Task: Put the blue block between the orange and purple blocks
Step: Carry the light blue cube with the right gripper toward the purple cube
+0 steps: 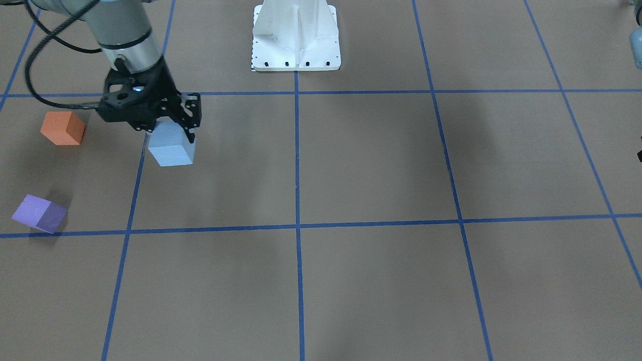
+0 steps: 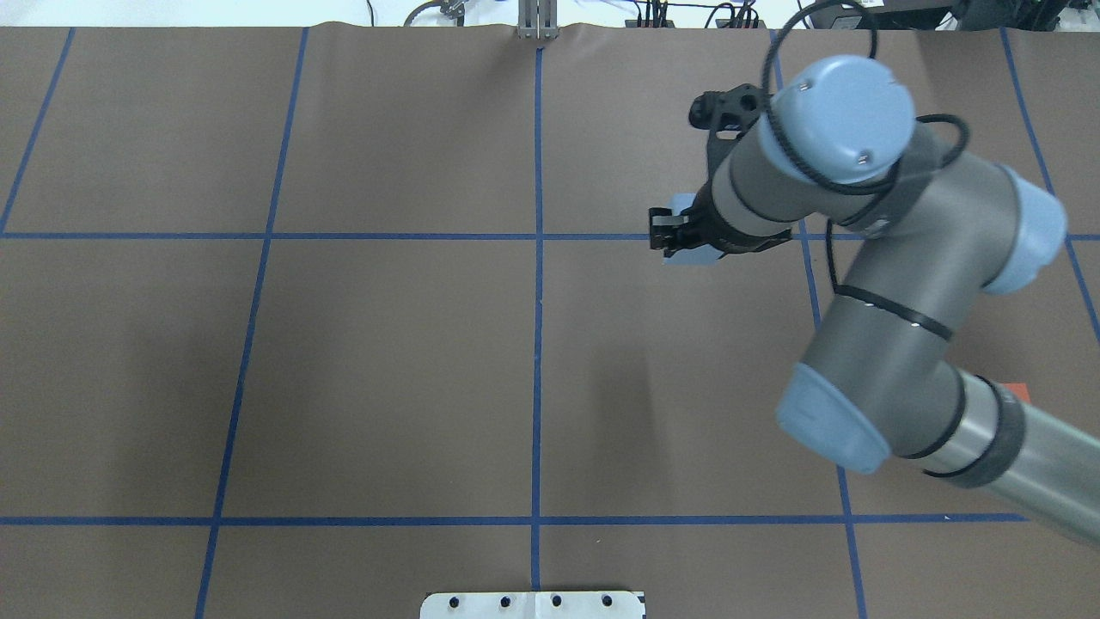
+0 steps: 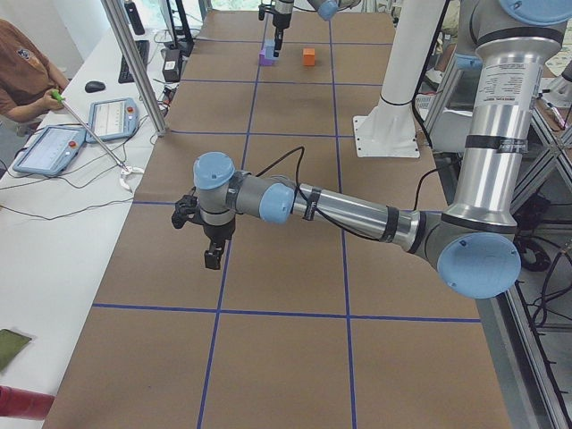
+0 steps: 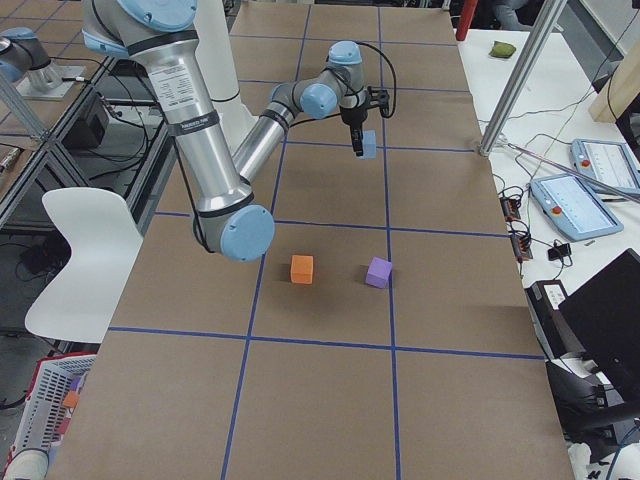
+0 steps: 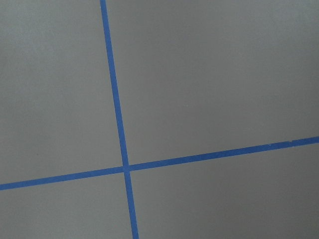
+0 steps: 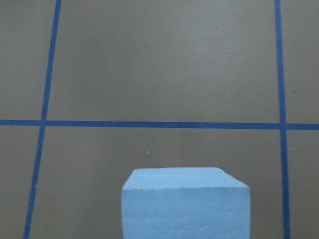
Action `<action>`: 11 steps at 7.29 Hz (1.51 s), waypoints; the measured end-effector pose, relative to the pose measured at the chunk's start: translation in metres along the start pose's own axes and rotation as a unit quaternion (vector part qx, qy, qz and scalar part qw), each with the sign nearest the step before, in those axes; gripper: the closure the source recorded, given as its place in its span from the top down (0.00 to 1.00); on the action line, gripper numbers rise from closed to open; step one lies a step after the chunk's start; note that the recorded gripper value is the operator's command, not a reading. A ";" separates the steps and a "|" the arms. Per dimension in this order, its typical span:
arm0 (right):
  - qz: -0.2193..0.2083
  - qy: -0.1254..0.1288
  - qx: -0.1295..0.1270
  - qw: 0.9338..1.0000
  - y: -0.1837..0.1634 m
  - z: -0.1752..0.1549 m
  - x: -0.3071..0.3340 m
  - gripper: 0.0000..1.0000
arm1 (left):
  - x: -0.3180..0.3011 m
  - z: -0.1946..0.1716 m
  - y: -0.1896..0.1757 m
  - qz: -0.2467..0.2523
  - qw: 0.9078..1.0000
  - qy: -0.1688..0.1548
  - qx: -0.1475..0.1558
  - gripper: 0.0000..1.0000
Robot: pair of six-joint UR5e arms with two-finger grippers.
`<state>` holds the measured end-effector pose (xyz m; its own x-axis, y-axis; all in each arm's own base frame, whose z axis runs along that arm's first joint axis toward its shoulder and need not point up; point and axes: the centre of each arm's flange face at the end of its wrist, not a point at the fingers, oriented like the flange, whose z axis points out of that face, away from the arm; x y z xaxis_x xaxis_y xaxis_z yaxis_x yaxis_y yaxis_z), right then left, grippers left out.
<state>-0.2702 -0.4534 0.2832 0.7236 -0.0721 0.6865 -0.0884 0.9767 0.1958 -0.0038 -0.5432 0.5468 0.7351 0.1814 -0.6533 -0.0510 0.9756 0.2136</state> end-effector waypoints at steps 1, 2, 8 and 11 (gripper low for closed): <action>-0.017 0.017 -0.010 1.000 0.005 0.003 0.044 0.00 | -0.007 0.005 0.008 0.003 1.000 0.000 -0.002 1.00; -0.028 0.024 -0.015 0.999 0.013 0.012 0.084 0.00 | -0.014 0.012 0.016 0.001 1.000 -0.001 -0.008 1.00; -0.006 0.032 -0.066 0.997 0.039 0.106 0.204 0.00 | -0.024 0.026 0.023 -0.007 1.000 -0.003 -0.023 1.00; 0.016 0.043 -0.107 0.993 0.051 0.138 0.232 0.00 | -0.024 0.026 0.019 -0.006 1.000 -0.007 -0.021 1.00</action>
<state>-0.2013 -0.4478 0.5489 0.7799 -0.0318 0.6250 0.0287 0.9995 0.0149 -0.0050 -0.5317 0.5851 0.7450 0.1680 -0.6456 -0.0702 0.9821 0.1745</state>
